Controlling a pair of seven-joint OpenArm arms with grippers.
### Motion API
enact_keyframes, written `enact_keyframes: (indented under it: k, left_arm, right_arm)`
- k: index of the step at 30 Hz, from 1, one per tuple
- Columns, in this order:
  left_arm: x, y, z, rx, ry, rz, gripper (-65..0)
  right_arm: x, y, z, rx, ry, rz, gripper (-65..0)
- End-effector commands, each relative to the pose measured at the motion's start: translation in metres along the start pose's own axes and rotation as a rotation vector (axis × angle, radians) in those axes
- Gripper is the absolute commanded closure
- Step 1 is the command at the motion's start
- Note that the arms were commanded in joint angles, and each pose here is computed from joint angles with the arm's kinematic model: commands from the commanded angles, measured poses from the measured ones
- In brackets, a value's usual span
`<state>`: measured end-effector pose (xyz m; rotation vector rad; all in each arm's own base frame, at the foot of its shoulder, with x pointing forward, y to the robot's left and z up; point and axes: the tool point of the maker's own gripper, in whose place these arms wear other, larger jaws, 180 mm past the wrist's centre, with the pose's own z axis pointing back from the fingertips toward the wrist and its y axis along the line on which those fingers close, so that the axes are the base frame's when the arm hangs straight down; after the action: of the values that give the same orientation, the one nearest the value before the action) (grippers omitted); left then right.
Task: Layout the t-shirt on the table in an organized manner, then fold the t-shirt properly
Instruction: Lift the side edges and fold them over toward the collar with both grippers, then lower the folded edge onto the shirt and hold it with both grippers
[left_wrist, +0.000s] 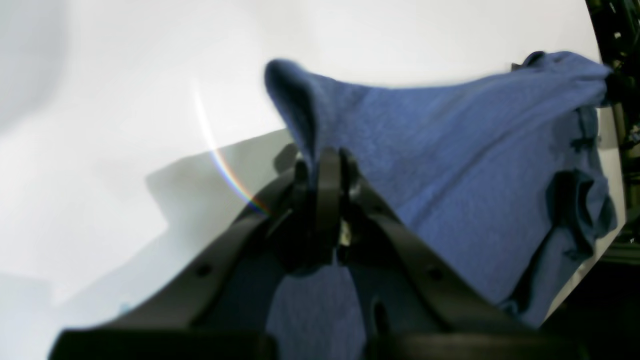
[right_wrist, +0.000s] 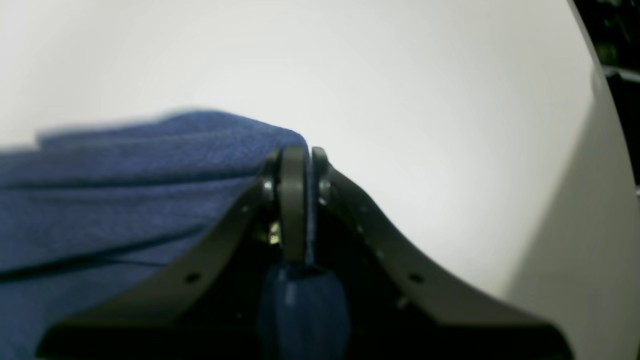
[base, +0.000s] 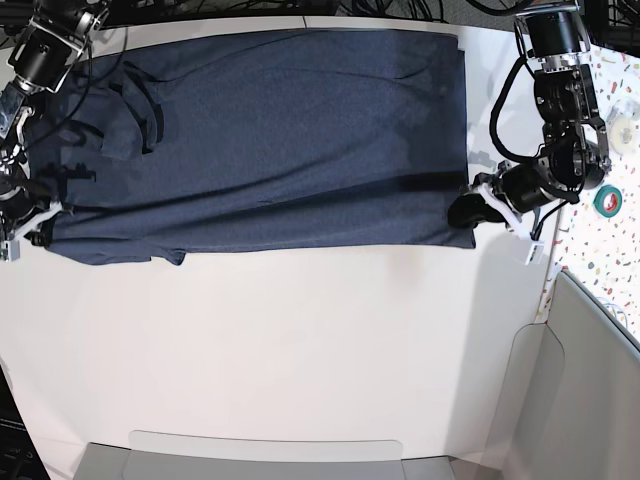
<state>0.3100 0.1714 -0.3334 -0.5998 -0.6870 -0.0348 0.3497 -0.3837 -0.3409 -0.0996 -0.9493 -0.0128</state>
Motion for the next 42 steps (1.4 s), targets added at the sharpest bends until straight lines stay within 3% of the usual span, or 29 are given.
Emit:
enact_keyframes:
  k: [1, 8, 17, 24, 30, 35, 42]
  left_arm:
    - [0.013, -0.003, 0.007, -0.002, -0.041, -0.028, -0.1]
    - [-0.007, -0.014, 0.015, -0.003, -0.016, -0.058, -0.1]
    - [-0.021, -0.016, 0.018, -0.001, 0.010, -0.054, -0.1]
    - [-0.016, -0.009, 0.023, 0.019, -0.012, -0.046, -0.1]
    - [-0.012, 0.004, 0.035, 0.057, -0.044, -0.020, -0.1]
    - [-0.031, 0.003, 0.033, 0.055, 0.036, -0.010, -0.1]
    - [-0.038, 0.002, 0.031, 0.051, 0.060, 0.002, -0.3]
  right_arm:
    - [0.021, -0.008, 0.006, -0.007, -0.057, 0.030, 0.0]
    - [-0.013, -0.005, 0.019, -0.007, 0.008, 0.066, 0.0]
    - [-0.015, 0.002, 0.048, -0.021, -0.003, 0.173, 0.0]
    - [-0.017, -0.027, 0.070, -0.113, -0.029, 0.122, 0.0]
    - [-0.032, -0.029, 0.074, -0.116, 0.004, 0.117, 0.0]
    - [-0.043, -0.023, 0.073, -0.103, 0.023, 0.105, 0.0]
    - [-0.058, -0.014, 0.073, -0.090, 0.046, 0.082, 0.0]
